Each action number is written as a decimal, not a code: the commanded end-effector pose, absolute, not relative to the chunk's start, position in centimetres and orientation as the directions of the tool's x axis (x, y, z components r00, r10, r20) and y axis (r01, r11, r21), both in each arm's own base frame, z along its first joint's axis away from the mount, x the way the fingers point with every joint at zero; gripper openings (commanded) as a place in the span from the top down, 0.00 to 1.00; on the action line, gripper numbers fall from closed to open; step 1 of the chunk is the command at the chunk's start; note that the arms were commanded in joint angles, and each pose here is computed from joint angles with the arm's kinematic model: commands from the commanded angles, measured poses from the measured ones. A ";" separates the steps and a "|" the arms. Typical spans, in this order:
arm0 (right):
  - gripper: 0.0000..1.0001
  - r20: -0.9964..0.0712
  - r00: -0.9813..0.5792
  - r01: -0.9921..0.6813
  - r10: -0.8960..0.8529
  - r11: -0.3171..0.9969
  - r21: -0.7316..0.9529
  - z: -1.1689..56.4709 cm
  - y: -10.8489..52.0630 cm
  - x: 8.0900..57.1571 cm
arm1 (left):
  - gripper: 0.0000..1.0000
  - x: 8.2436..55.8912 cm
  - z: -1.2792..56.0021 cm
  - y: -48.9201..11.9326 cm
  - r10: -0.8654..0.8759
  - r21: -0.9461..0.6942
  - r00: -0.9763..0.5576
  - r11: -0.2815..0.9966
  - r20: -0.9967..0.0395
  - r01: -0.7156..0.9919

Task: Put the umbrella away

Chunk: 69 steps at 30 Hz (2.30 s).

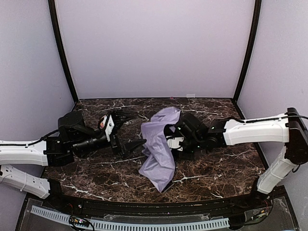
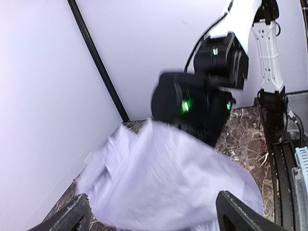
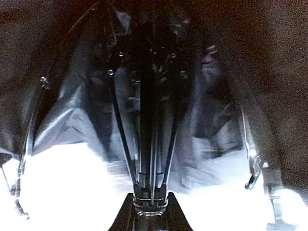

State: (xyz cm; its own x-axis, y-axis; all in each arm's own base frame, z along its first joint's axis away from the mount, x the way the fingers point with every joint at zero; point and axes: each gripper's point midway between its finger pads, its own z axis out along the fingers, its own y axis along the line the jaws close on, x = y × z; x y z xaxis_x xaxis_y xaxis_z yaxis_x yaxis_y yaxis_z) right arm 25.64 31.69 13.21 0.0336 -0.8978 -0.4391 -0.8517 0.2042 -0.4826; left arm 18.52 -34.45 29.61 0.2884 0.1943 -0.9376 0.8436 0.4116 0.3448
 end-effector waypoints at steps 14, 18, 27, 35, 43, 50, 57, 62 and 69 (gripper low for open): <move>0.01 -0.629 -0.058 -0.925 -0.776 0.279 -0.259 12.8 34.6 21.2 | 0.07 19.2 22.9 -36.8 0.349 0.209 0.082 0.346 -0.934 0.914; 0.01 -0.673 -0.077 -0.939 -0.736 0.281 -0.199 14.1 33.5 19.3 | 0.25 19.4 22.4 -37.3 0.349 0.227 0.104 0.335 -0.931 0.914; 0.02 -0.796 -0.181 -0.933 -0.578 0.358 -0.047 22.5 32.1 17.3 | 0.78 18.1 22.5 -38.8 0.301 0.258 0.183 0.233 -0.936 0.938; 0.04 -0.899 -0.387 -0.729 -0.205 0.665 0.163 26.5 29.8 25.4 | 0.89 18.7 17.8 -40.8 0.432 0.250 0.160 0.159 -0.888 0.955; 0.17 -0.738 -0.619 -0.550 -0.269 0.819 0.163 15.3 30.9 31.8 | 0.86 20.8 12.0 -41.9 0.560 0.234 0.094 0.183 -0.823 0.955; 0.46 -0.576 -0.727 -0.593 -0.374 0.765 0.251 7.0 35.1 31.9 | 0.83 21.6 10.3 -42.3 0.607 0.219 0.050 0.207 -0.793 0.953; 0.38 -0.725 -0.602 -0.646 -0.335 0.737 0.197 16.2 34.3 32.5 | 0.44 20.6 18.2 -41.3 0.465 0.218 0.093 0.222 -0.881 0.951; 0.27 -0.776 -0.603 -0.493 -0.183 0.850 0.183 20.2 28.0 35.2 | 0.27 27.6 23.7 -39.4 0.321 -0.053 -0.198 0.408 -0.926 0.911; 0.24 -0.637 -0.767 -0.311 -0.081 0.915 0.258 13.4 23.3 36.9 | 0.13 36.2 18.7 -39.9 0.381 -0.226 -0.486 0.555 -0.786 0.801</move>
State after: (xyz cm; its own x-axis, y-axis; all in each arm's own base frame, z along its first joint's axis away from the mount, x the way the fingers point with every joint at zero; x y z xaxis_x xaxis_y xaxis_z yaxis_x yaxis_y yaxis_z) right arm 37.56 24.91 20.20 -0.6271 -0.0893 -0.7738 -0.4072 0.8844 0.2279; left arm 35.49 -39.46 26.73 -0.2104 0.2683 -0.9401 0.8527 0.5208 -0.0422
